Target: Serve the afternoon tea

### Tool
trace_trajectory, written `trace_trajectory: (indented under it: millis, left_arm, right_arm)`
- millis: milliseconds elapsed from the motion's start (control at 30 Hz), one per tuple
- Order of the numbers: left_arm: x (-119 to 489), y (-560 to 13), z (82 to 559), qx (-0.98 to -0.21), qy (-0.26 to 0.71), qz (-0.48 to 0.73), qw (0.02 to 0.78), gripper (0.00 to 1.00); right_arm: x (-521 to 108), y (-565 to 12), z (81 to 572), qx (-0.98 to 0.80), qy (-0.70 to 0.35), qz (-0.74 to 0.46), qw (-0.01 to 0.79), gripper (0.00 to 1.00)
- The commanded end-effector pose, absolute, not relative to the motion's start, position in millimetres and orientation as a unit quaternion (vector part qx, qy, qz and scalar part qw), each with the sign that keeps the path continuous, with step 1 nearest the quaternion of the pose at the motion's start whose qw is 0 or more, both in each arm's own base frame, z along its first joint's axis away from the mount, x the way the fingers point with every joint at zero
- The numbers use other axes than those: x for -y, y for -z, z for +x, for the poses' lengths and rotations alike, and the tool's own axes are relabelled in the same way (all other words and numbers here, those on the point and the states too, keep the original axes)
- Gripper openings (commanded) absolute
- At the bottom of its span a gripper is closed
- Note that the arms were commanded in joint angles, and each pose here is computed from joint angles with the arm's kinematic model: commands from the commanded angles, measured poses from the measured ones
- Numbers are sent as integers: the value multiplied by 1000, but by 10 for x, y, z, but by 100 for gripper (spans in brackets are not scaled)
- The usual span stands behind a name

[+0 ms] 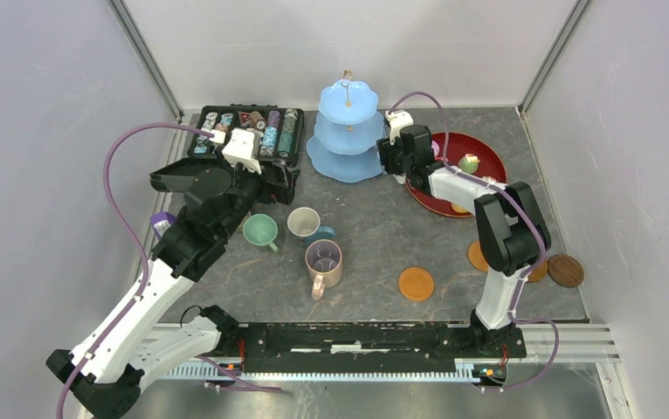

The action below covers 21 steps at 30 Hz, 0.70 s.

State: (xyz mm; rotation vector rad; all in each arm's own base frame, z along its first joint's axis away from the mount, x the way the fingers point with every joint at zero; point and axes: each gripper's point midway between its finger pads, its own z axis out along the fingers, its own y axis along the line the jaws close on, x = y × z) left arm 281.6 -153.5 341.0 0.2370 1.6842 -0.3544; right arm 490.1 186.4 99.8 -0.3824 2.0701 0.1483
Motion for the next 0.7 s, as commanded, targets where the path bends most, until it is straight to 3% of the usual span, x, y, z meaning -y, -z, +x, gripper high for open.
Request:
trace_trajectory:
  millis: [0, 667]
  left_arm:
    - [1545, -3469, 2848, -730, 152, 107, 658, 100]
    - [1578, -3402, 2883, -736, 148, 114, 651, 100]
  right_arm:
    - [-1875, -1301, 4853, -836, -73, -155, 522, 62]
    - [-1902, -1331, 4358, -835, -126, -175, 506, 62]
